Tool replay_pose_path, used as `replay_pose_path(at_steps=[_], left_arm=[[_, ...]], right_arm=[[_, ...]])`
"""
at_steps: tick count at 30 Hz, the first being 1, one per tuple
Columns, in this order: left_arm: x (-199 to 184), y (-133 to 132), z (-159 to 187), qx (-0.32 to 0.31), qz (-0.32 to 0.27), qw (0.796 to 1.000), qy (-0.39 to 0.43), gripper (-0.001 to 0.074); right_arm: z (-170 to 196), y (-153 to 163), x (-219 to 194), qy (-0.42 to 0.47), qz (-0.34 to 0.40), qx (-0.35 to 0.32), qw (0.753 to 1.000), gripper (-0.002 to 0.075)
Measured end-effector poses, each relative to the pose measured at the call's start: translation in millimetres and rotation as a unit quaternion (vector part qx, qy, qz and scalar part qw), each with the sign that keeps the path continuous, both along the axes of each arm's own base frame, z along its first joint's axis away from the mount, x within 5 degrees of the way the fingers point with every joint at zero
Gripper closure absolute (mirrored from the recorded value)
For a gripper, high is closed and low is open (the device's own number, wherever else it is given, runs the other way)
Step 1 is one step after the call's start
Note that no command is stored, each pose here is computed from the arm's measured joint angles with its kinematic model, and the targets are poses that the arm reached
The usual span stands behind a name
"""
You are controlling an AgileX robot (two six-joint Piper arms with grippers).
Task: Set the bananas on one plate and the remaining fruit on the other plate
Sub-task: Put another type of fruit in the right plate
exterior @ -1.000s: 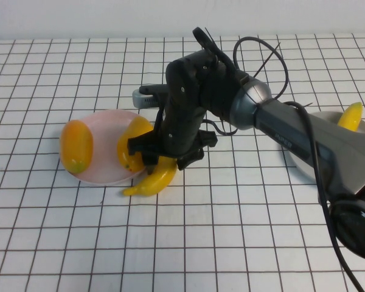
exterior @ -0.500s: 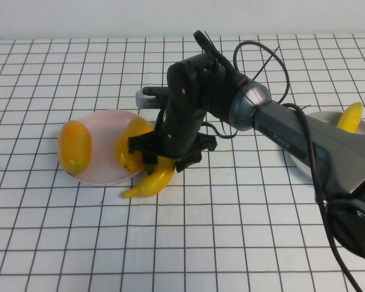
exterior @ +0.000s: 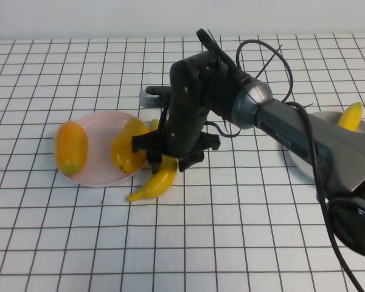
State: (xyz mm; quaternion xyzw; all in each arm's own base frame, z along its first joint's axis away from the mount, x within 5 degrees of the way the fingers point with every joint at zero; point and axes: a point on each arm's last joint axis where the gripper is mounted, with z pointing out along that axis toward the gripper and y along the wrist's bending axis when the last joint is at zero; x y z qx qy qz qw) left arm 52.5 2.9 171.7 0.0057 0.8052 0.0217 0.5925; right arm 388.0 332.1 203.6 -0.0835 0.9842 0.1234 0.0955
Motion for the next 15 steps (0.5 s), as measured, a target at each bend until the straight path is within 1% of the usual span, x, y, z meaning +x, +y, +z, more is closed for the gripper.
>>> replay_pose_path(at_steps=[4,15], left_arm=[[0.0,0.0,0.0,0.0,0.0,1.0,0.0,0.0738],[0.0,0.0,0.0,0.0,0.0,1.0,0.0,0.0738]], right_arm=[[-0.1,-0.7,0.4,0.001,-0.001,-0.001,1.0,0.0312],[4.7,-2.6,1.0,-0.004,0.001,-0.012,1.0,0.0311]])
